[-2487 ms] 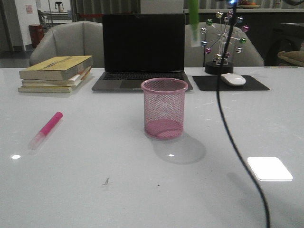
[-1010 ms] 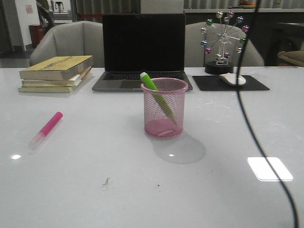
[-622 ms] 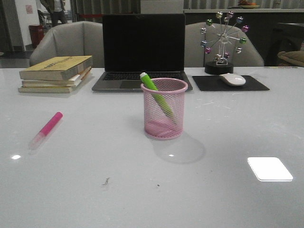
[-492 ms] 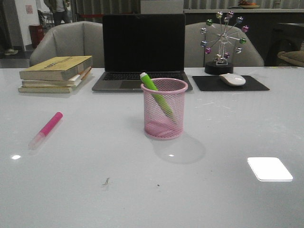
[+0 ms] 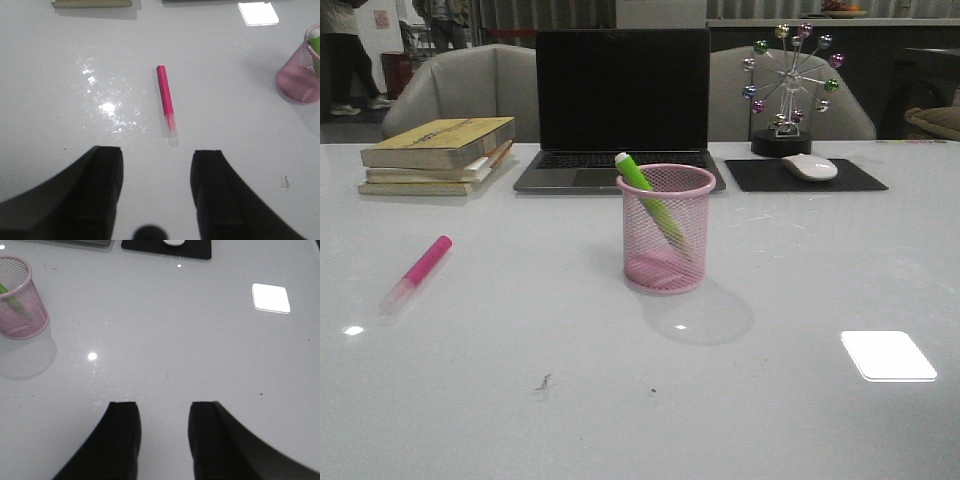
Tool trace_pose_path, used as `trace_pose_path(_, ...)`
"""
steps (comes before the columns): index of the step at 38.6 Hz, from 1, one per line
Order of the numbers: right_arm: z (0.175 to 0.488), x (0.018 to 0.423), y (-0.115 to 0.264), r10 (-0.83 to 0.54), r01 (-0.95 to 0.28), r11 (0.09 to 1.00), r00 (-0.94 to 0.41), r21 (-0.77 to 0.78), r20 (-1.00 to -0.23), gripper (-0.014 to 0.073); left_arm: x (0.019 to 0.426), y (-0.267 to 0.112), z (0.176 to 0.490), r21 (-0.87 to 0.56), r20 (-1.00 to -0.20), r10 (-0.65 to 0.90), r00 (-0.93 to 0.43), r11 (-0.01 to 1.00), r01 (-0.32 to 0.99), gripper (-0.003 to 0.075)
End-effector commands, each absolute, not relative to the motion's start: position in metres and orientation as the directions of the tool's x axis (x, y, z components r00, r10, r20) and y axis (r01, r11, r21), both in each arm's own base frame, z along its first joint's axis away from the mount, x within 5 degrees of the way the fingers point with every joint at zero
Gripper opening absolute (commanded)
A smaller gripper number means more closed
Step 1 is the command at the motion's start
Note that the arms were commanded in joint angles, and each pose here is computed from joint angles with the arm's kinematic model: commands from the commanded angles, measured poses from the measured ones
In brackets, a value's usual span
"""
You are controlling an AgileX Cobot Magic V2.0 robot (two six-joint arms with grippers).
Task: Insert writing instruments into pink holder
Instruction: 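Withdraw the right gripper away from the holder, then lower the left gripper onto the pink highlighter and close it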
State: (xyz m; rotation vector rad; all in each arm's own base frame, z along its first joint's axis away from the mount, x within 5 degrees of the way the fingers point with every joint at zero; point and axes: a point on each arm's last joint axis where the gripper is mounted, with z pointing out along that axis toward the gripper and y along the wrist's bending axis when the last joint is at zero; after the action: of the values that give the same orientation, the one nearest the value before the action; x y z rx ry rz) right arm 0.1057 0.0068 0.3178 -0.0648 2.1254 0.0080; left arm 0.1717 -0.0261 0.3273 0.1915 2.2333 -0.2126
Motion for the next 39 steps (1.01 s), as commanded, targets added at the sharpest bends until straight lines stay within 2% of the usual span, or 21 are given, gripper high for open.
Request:
trace_pose_path(1,0.333,0.108,0.007,-0.041,-0.050,0.999,-0.438,-0.021,-0.898,0.0372,0.187,-0.029,0.347,-0.100,-0.816,0.041,-0.577,0.973,0.210,0.0386)
trace_pose_path(8,0.332,0.108,0.008,-0.028,-0.053,0.999,-0.441,-0.005,-0.897,0.0372,0.229,-0.032,0.356,-0.109,-0.780,0.051,-0.624,0.971,0.215,0.0386)
trace_pose_path(15,0.332,0.108,0.008,-0.028,-0.052,0.999,-0.442,-0.005,-0.897,0.0372,0.271,-0.037,0.350,-0.135,-0.715,0.058,-0.697,0.966,0.219,0.0386)
trace_pose_path(30,0.332,0.108,0.008,-0.028,-0.052,0.999,-0.447,-0.005,-0.894,0.0372,0.347,-0.065,0.313,-0.140,-0.636,0.120,-0.762,0.954,0.266,0.0386)
trace_pose_path(39,0.330,0.107,0.007,-0.029,-0.048,0.999,-0.472,-0.007,-0.881,0.0372,0.383,-0.069,0.285,-0.126,-0.596,0.140,-0.791,0.956,0.264,0.0386)
